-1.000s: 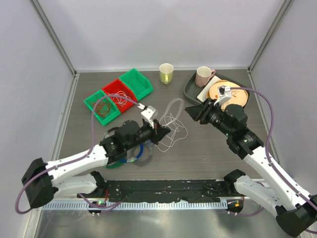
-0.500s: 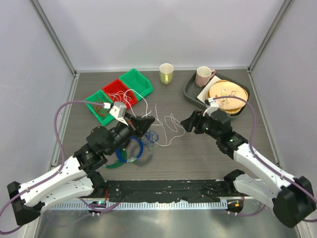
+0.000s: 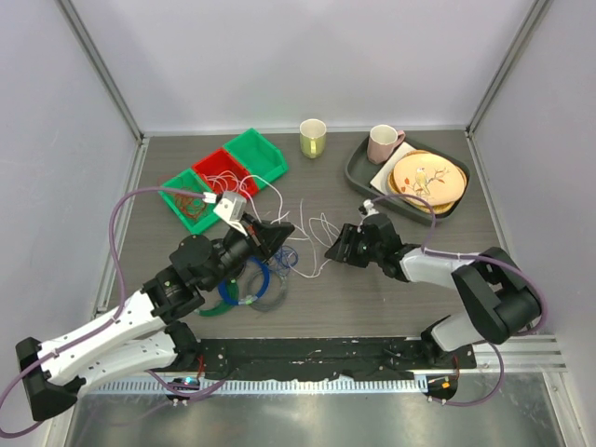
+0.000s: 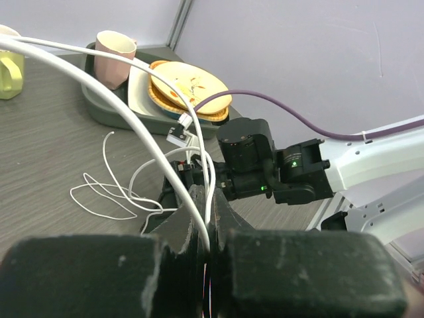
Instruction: Untangle the cables
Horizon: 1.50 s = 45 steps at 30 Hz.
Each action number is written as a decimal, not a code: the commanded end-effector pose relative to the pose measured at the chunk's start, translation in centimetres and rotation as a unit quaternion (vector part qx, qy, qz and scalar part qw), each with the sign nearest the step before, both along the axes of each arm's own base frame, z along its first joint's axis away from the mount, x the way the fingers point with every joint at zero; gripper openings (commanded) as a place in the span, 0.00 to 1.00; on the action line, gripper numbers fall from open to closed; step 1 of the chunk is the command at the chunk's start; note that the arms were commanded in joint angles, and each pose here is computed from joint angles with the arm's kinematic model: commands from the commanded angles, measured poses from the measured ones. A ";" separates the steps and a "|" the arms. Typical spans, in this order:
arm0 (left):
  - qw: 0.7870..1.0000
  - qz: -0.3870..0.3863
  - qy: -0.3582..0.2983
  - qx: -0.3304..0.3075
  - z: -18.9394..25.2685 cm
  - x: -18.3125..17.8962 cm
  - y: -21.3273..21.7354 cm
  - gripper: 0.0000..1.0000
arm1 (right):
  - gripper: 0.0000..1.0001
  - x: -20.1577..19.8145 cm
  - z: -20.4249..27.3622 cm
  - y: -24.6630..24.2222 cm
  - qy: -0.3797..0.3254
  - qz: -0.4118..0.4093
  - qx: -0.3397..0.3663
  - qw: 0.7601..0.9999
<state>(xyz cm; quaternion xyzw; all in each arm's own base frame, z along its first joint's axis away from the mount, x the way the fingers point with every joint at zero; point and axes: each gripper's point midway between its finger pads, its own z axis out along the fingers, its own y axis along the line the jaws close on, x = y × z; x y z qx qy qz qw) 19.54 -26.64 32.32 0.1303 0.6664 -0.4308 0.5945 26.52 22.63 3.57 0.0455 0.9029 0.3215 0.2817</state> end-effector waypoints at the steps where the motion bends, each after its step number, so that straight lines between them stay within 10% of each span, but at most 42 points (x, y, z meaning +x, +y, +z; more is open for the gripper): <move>1: 0.999 0.003 -0.024 -0.028 3.1 -0.3 0.6 0.00 | 0.41 1.7 1.4 2.1 -0.012 -0.013 0.039 0.999; 7: 0.999 0.024 -0.033 -0.028 3.7 -0.1 1.7 0.00 | 0.01 2.2 0.2 0.4 -0.010 -0.064 0.012 0.998; 19: 0.994 0.101 -0.039 -0.017 5.2 1.0 4.9 0.00 | 0.01 3.7 4.8 -11.4 -0.102 -0.246 -0.172 0.949; 29: 0.987 0.136 -0.085 -0.018 10.5 1.7 6.2 0.00 | 0.01 3.5 5.7 -9.4 -0.126 -0.182 -0.136 0.966; 32: 0.986 0.133 -0.094 -0.021 12.1 1.8 5.8 0.00 | 0.14 3.5 5.8 -7.0 -0.132 -0.114 -0.117 0.978; 34: 0.988 0.121 -0.091 -0.011 12.3 1.9 5.0 0.00 | 0.46 3.4 6.5 -5.5 -0.152 -0.075 -0.090 0.981; 36: 0.990 0.111 -0.089 -0.007 12.2 1.9 4.4 0.00 | 0.56 2.5 8.2 -2.8 -0.193 0.004 -0.052 0.980; 45: 0.995 0.070 -0.068 0.010 11.5 2.5 1.1 0.00 | 0.62 -4.7 14.1 4.6 -0.380 0.209 -0.001 0.901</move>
